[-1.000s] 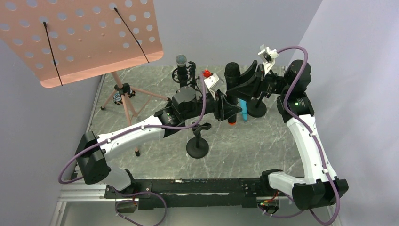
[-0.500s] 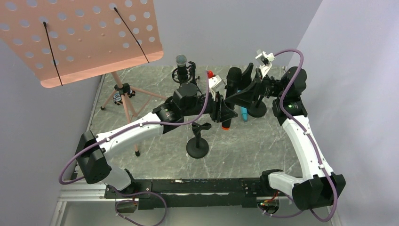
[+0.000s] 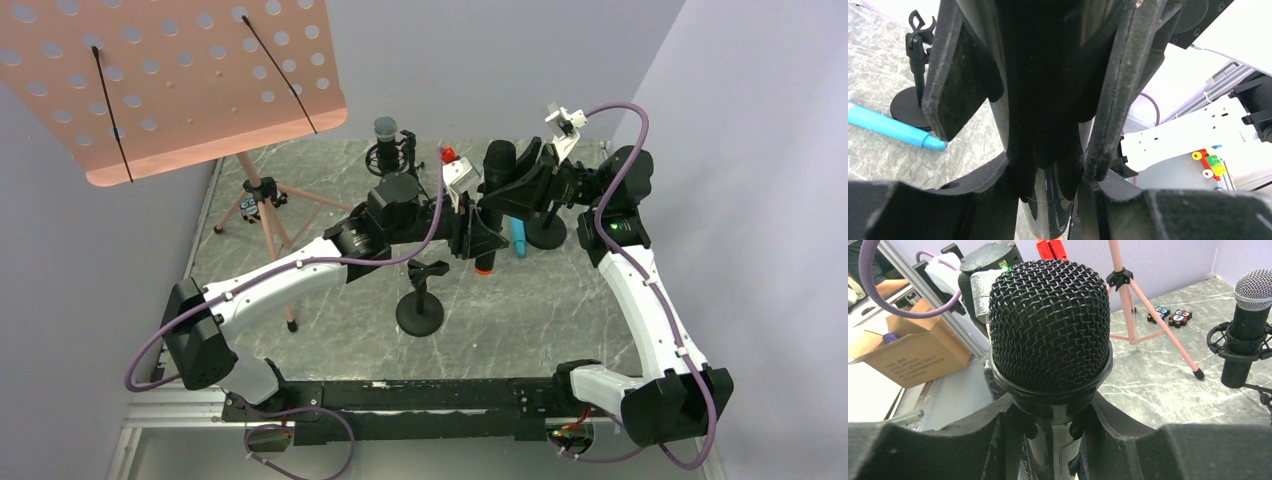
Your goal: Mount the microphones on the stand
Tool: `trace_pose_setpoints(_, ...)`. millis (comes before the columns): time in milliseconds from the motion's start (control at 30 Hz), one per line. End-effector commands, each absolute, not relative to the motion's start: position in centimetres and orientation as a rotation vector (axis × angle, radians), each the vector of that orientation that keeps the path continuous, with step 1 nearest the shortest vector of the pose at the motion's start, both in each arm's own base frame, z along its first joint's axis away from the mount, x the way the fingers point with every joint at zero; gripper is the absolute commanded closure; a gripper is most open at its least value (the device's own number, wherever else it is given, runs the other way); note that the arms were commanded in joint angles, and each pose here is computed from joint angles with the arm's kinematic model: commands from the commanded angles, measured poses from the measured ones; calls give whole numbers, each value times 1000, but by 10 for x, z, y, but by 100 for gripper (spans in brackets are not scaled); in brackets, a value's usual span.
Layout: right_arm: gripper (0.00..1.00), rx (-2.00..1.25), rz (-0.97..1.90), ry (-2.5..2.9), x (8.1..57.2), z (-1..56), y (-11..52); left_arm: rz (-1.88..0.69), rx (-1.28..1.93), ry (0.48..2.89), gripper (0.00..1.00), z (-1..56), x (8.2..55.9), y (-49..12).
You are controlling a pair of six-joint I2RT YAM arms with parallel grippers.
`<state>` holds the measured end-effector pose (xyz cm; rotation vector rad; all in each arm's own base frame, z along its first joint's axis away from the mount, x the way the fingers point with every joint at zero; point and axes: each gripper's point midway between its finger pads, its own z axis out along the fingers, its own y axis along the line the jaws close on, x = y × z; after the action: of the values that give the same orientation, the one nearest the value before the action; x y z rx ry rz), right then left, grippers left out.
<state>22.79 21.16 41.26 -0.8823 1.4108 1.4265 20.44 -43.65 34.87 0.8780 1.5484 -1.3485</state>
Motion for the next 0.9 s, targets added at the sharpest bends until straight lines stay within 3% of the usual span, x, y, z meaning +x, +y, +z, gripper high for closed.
trace_pose_setpoints(0,94,-947,1382,1341,217,426,211,-1369,821,1422,79,392,206,-426)
trace_pose_setpoints(133,95,-996,1278,1332,221,430,207,-1318,756,1434,26,386,207,-392)
trace_pose_setpoints(233,96,-1021,1242,1325,222,430,206,-1232,763,1415,7,385,201,-360)
trace_pose_setpoints(333,96,-1046,1236,1320,223,424,206,-1131,801,1416,1,381,189,-328)
trace_pose_setpoints(567,95,-1213,1162,1276,222,379,215,-887,954,1460,1,332,160,-264)
trace_pose_setpoints(867,94,-1332,1204,1211,207,346,224,-712,1110,1242,1,272,158,-252)
